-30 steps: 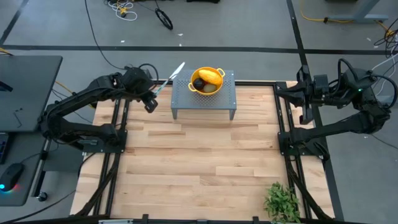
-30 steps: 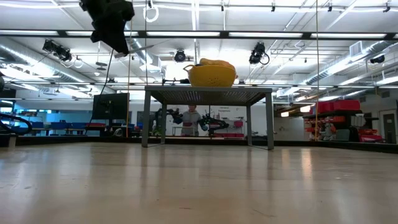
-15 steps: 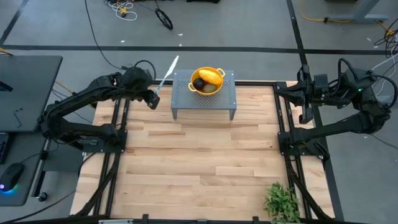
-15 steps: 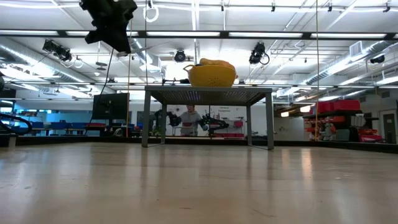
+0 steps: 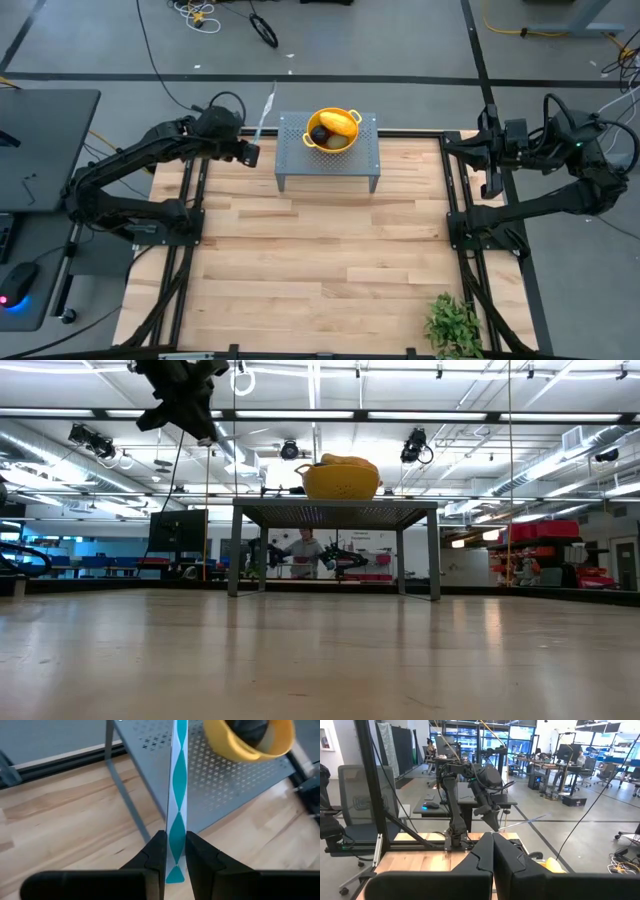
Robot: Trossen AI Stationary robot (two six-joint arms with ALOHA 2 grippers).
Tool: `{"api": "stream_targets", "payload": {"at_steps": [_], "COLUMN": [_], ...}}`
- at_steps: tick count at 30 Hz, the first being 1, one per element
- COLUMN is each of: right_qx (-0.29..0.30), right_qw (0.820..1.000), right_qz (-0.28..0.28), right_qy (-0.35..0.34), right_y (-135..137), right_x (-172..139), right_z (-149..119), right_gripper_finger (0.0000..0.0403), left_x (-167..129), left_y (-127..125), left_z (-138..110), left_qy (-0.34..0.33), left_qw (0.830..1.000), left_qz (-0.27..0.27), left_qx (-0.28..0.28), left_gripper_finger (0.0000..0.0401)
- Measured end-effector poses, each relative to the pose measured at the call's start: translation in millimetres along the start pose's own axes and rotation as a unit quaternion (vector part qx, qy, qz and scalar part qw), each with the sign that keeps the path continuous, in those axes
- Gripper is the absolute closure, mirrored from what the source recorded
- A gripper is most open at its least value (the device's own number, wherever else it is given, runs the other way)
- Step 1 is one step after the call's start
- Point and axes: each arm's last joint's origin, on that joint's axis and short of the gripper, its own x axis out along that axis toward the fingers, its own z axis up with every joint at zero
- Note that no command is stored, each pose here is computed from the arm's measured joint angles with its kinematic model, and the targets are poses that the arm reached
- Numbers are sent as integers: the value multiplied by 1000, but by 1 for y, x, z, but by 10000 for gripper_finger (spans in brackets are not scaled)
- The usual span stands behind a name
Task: Pick & Place Fruit
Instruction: Put the green table knife to the left of the colander bowl on the shelf
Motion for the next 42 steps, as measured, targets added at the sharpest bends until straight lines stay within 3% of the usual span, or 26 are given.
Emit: {"api": "stream_targets", "payload": {"at_steps": [14,25,36,42], "right_qx": [-1,-2,-5,-6], "right_qw": [1000,1000,1000,1000], "right_qz": [1,1,1,1], "right_qy": [8,16,17,19], "right_y": [1,1,1,2], "right_x": [6,12,12,14], "right_z": [-1,-2,-2,-2], "right_gripper_finger": [402,402,402,402], "left_x": [25,54,71,85], "left_y": [-15,-24,-23,-24], "left_z": [9,15,9,-1], "left_qy": [9,12,38,41], "left_qw": [998,998,992,984], "left_qz": [-47,-48,-22,-39], "left_qx": [-26,-36,-116,-170], "left_gripper_finger": [342,342,342,342]}}
